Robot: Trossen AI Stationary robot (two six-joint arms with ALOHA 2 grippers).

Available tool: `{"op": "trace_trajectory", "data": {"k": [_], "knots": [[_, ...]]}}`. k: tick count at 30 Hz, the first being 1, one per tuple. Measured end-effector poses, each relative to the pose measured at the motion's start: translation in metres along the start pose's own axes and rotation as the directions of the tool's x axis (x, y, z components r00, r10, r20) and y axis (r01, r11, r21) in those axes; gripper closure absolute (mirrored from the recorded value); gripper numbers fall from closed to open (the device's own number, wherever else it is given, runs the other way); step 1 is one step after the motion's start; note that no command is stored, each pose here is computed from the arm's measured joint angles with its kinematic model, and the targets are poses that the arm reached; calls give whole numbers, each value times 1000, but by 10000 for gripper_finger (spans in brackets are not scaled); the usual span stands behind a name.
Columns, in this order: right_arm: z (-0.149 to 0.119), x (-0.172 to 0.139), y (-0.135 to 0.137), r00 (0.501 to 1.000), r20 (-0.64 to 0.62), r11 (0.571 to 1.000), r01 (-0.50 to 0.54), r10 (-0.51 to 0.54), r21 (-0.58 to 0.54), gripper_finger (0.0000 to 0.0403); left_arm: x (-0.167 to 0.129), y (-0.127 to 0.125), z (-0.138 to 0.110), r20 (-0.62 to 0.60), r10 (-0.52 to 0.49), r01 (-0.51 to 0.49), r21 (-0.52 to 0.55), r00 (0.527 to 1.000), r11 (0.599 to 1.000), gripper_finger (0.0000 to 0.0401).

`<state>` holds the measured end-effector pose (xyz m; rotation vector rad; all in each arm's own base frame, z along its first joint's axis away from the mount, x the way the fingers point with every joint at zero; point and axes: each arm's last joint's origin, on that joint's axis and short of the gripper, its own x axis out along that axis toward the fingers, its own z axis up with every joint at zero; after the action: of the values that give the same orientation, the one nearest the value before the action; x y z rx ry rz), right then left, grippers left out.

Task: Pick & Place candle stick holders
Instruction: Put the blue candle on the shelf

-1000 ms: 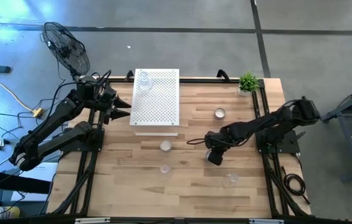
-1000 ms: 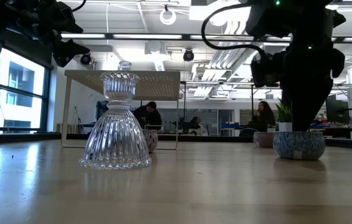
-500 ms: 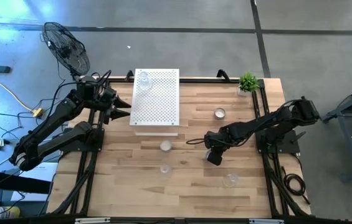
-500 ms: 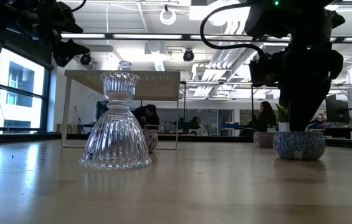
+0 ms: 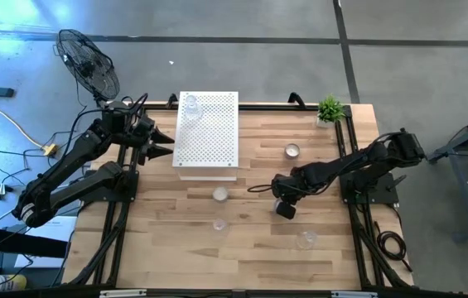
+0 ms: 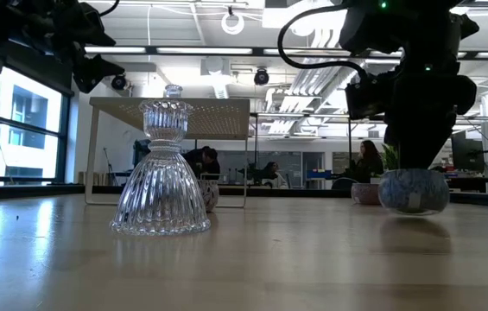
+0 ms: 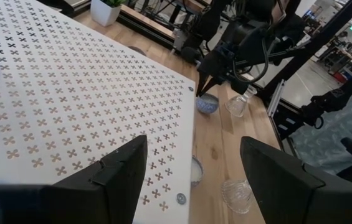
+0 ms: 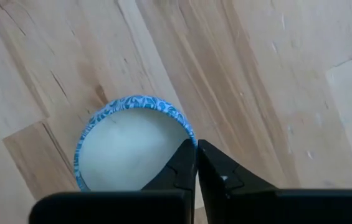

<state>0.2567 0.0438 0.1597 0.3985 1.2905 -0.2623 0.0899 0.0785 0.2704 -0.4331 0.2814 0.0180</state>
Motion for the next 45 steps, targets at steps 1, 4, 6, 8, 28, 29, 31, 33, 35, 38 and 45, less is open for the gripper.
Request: {"op": "trace_trajectory", "data": {"k": [1,4,6,8,28,29,31,33,35,38,45], "knots": [[0,-1,0,1000,-2,1000,4,-4,-6,400,0,0,0,0,3,-3,0,1000,1000,148],[3,-6,2,1000,-2,1000,22,-22,-15,400,0,0,0,1,16,-16,2,1000,1000,148],[7,-12,3,999,-6,998,51,-51,-33,401,0,0,0,1,17,-17,2,1000,1000,148],[12,-22,6,997,-2,996,74,-74,-51,401,0,1,0,1,17,-17,2,1000,1000,148],[103,-175,1,925,349,964,215,-149,-157,403,0,0,0,1,14,-14,19,1000,1000,148],[107,-180,-5,921,361,965,214,-147,-154,403,0,0,0,1,14,-14,19,1000,1000,148],[114,-189,-15,911,384,965,219,-149,-145,403,0,0,0,1,13,-13,19,1000,1000,148],[121,-197,-26,900,409,966,224,-154,-128,403,0,0,0,2,14,-14,19,1000,1000,148],[128,-204,-36,884,443,967,223,-149,-119,403,0,1,1,5,19,-20,23,1000,1000,148],[138,-209,-48,864,494,970,193,-96,-150,403,0,1,1,10,29,-30,28,1000,999,148],[174,-188,-70,843,538,963,162,-22,-214,403,0,1,2,16,33,-33,34,999,999,148]]}}
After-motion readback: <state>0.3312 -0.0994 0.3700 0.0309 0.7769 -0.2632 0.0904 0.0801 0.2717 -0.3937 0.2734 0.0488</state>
